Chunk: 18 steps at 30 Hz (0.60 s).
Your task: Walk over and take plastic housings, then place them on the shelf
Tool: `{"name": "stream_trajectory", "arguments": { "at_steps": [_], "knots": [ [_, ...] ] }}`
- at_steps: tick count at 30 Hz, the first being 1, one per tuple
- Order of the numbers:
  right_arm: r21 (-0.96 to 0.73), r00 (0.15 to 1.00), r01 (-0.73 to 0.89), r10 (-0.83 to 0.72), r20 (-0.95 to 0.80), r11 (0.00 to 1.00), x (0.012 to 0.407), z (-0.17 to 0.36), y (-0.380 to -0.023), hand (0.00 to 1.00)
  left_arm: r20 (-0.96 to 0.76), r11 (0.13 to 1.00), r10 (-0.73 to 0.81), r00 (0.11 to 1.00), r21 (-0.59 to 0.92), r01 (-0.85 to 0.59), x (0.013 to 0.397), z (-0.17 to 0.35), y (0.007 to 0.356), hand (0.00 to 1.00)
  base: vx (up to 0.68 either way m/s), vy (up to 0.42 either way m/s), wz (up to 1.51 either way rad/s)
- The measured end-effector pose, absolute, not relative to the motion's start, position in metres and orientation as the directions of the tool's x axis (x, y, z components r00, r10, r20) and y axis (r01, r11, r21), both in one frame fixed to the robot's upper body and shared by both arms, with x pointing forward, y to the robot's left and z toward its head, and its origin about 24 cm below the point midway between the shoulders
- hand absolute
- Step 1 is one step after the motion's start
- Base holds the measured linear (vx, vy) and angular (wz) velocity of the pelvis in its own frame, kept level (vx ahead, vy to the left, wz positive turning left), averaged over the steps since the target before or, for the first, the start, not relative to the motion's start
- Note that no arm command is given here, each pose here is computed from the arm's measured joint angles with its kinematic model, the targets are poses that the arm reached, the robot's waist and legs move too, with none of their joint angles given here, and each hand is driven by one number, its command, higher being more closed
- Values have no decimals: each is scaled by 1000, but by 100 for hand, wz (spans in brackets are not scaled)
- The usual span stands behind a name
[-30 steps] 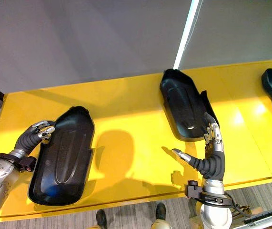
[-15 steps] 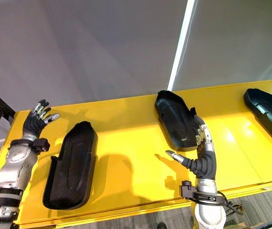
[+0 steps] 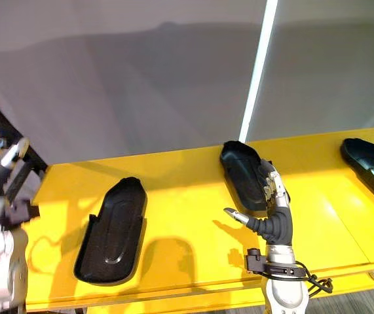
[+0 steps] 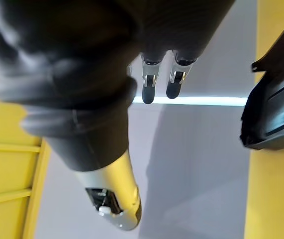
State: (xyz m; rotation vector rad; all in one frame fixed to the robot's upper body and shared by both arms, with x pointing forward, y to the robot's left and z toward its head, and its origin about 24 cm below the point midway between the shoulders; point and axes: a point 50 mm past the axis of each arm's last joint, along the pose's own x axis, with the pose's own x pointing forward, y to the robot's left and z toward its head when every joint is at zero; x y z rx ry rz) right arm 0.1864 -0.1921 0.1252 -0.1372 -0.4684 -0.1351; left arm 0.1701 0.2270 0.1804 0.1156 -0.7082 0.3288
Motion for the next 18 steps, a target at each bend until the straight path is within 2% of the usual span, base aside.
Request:
{"name": "stream_trajectory", "arguments": {
  "at_steps": [5, 18],
  "knots": [
    [-59, 881, 112, -71, 468, 992, 193, 125, -179, 0, 554, 973, 230, 800, -110, -204, 144, 156, 192, 100, -50, 11, 21],
    [-67, 836, 186, -122, 535, 980, 205, 134, -177, 0, 281, 961, 194, 940, -246, -124, 125, 103, 173, 100, 4, 0, 31]
  ]
}}
